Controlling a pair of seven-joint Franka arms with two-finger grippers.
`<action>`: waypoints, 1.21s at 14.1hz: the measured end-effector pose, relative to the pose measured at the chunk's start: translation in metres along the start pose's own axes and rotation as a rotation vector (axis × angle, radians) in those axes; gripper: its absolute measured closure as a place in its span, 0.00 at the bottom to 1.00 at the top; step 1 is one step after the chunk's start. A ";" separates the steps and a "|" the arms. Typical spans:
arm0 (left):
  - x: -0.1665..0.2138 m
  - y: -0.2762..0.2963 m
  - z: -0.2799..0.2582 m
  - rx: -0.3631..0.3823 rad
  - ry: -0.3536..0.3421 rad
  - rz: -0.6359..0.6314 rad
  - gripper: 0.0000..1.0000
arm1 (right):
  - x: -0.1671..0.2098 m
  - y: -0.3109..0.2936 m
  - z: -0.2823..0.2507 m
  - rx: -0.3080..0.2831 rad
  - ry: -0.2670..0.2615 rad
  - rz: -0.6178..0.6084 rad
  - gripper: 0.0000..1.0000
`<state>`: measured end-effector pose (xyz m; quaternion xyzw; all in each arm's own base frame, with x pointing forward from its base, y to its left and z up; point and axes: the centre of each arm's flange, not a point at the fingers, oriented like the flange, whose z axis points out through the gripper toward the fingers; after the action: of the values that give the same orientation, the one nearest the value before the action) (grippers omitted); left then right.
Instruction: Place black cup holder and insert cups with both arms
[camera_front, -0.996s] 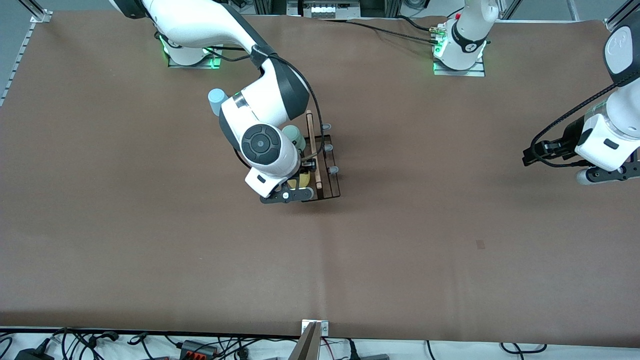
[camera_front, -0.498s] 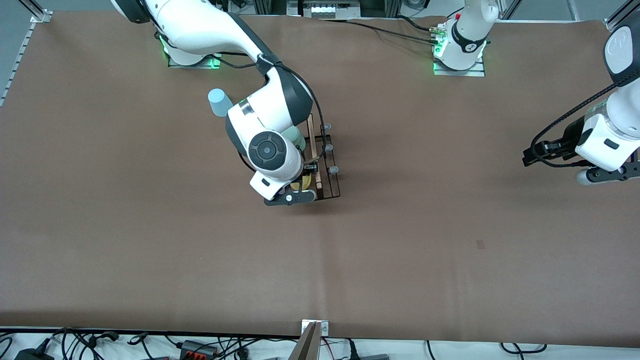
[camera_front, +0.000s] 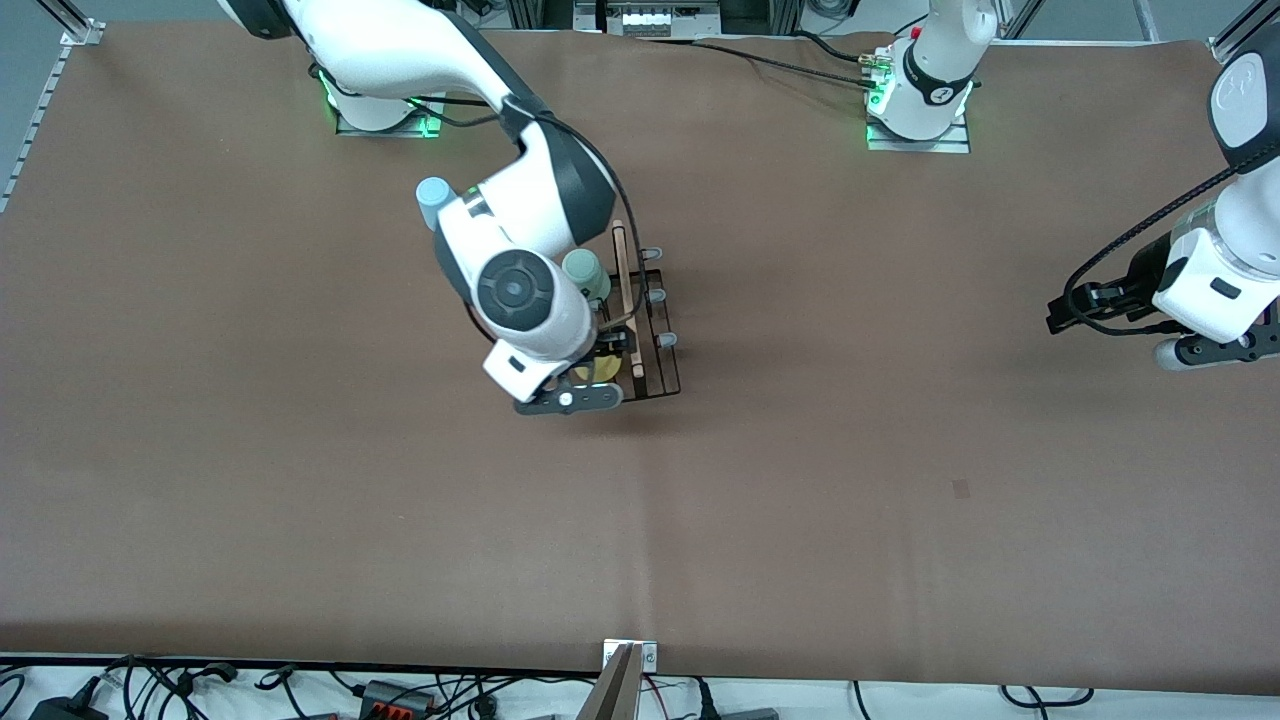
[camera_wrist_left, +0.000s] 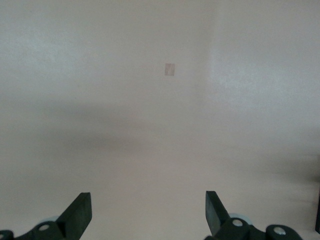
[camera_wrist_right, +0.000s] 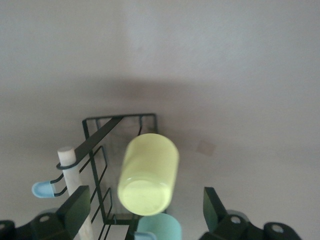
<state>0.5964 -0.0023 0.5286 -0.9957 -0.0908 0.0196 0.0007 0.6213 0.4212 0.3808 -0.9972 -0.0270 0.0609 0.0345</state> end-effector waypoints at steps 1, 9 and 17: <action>0.000 -0.001 0.000 0.000 0.000 -0.001 0.00 | 0.006 0.021 -0.021 -0.002 0.008 0.026 0.00; 0.000 -0.002 0.000 0.000 0.000 -0.003 0.00 | 0.038 0.213 -0.140 0.044 0.055 0.182 0.00; 0.000 -0.002 0.000 0.000 0.000 -0.003 0.00 | -0.004 0.405 -0.224 -0.023 0.146 0.181 0.00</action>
<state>0.5964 -0.0003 0.5287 -0.9955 -0.0924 0.0195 0.0007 0.6646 0.0033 0.5742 -0.9977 0.0649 -0.0095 0.0192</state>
